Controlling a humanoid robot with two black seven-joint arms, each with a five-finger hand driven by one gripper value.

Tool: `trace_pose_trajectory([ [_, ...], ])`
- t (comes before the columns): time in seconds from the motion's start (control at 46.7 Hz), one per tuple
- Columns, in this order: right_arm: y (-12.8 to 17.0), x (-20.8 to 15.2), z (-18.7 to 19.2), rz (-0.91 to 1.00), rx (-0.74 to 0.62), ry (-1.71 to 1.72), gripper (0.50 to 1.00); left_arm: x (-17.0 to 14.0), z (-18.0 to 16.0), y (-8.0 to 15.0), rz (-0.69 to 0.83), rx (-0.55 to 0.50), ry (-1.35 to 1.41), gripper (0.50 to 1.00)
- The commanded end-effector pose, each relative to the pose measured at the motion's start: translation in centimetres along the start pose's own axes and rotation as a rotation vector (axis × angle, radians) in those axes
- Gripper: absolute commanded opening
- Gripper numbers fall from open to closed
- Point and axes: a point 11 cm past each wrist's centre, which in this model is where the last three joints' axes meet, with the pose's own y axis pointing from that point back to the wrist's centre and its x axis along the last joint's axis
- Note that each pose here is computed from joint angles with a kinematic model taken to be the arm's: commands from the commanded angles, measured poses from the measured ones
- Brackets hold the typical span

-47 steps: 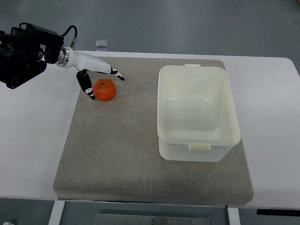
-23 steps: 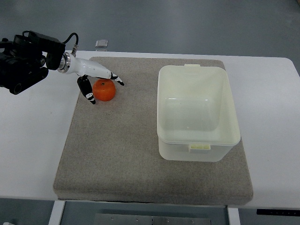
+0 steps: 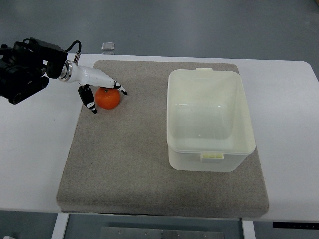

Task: Put orange in box with left hand
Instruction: 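Lower the left hand around the orange and close the fingers, then lift the orange off the mat with the left hand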

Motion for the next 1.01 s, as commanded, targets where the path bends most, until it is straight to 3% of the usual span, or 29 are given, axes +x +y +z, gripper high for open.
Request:
trace_pose_trajectory([
  [0.0, 0.0, 0.0, 0.0, 0.000, -0.001, 0.000, 0.926, 0.1, 0.1, -0.1, 0.004, -0.001, -0.004, 0.969],
  [0.107, 0.0, 0.0, 0.0, 0.000, -0.001, 0.000, 0.926, 0.3, 0.1, -0.1, 0.020, -0.002, -0.014, 0.911],
  [0.257, 0.0, 0.0, 0.0, 0.000, -0.001, 0.000, 0.926, 0.4, 0.1, -0.1, 0.032, -0.002, -0.018, 0.722],
  [0.321, 0.0, 0.0, 0.0, 0.000, -0.001, 0.000, 0.926, 0.4, 0.1, -0.1, 0.033, -0.001, -0.018, 0.664],
  [0.364, 0.0, 0.0, 0.0, 0.000, -0.001, 0.000, 0.926, 0.4, 0.0, 0.0, 0.032, 0.002, -0.018, 0.581],
  [0.385, 0.0, 0.0, 0.0, 0.000, -0.001, 0.000, 0.926, 0.4, 0.0, -0.1, 0.031, 0.002, -0.018, 0.500],
  [0.985, 0.0, 0.0, 0.0, 0.000, -0.001, 0.001, 0.926, 1.3, -0.2, -0.5, 0.063, 0.017, -0.003, 0.500],
])
